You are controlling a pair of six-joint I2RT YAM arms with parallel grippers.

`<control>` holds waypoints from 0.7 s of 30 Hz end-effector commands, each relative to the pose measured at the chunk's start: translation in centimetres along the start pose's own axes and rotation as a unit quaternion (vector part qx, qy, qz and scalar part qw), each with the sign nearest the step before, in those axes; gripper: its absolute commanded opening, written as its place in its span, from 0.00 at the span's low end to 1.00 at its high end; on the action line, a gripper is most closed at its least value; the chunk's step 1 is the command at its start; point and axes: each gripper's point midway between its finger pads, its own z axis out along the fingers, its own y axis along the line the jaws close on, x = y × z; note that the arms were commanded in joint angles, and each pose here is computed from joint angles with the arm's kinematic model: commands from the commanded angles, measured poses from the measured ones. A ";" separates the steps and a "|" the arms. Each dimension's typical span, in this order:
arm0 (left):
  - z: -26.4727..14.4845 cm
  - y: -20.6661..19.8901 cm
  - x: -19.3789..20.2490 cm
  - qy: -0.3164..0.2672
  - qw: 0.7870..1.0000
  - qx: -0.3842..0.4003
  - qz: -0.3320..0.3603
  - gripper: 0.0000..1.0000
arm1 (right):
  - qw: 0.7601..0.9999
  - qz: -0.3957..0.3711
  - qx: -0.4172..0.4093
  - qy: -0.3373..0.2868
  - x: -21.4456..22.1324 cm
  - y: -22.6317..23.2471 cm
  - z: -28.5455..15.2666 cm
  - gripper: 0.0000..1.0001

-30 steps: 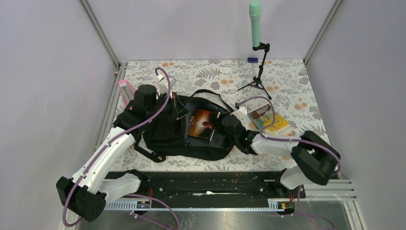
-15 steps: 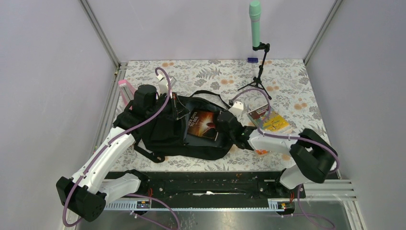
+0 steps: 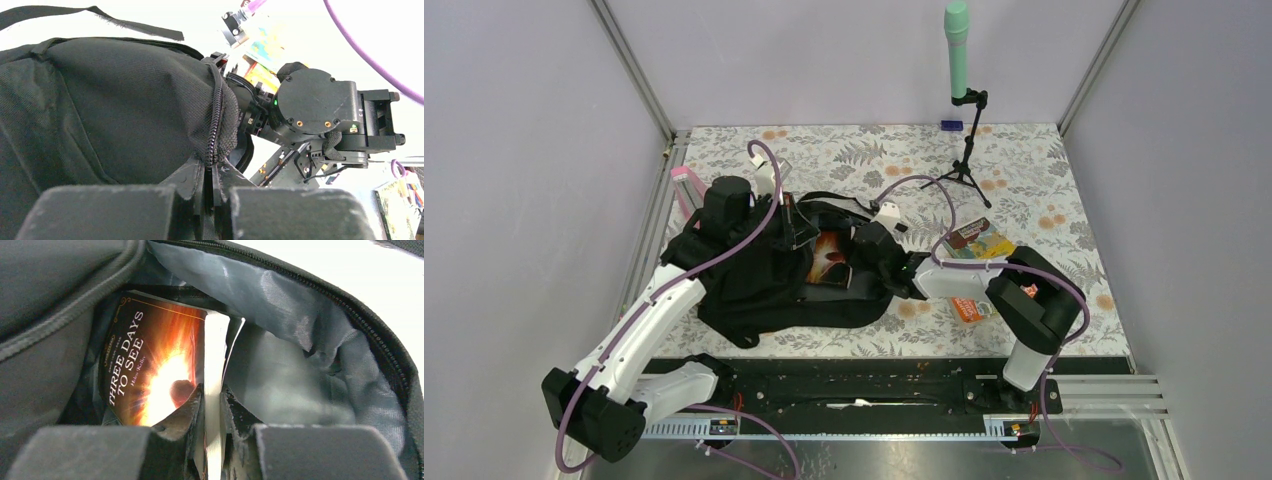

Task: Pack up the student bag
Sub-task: Place the book in the student bag.

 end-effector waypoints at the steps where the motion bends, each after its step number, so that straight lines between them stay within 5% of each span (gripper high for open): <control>1: -0.2 -2.1 -3.1 -0.054 0.997 0.044 0.033 0.00 | 0.996 -0.012 -0.091 -0.019 -1.0 5.6 -0.3 0.00; 5: -0.2 -2.0 -3.0 -0.052 0.997 0.043 0.032 0.00 | 0.994 -0.037 -0.102 -0.027 -1.5 5.9 -0.6 0.04; 12: -0.2 -1.7 -3.1 -0.055 0.997 0.034 0.032 0.00 | 0.992 -0.075 -0.094 -0.048 -2.3 4.5 -2.3 0.35; 17: -0.2 -1.4 -3.1 -0.054 0.998 0.024 0.033 0.00 | 0.988 -0.116 -0.085 -0.053 -3.1 3.6 -3.8 0.66; 21: -0.4 -1.0 -3.3 -0.058 0.997 0.010 0.039 0.00 | 0.985 -0.148 -0.065 -0.060 -4.1 2.5 -5.3 0.77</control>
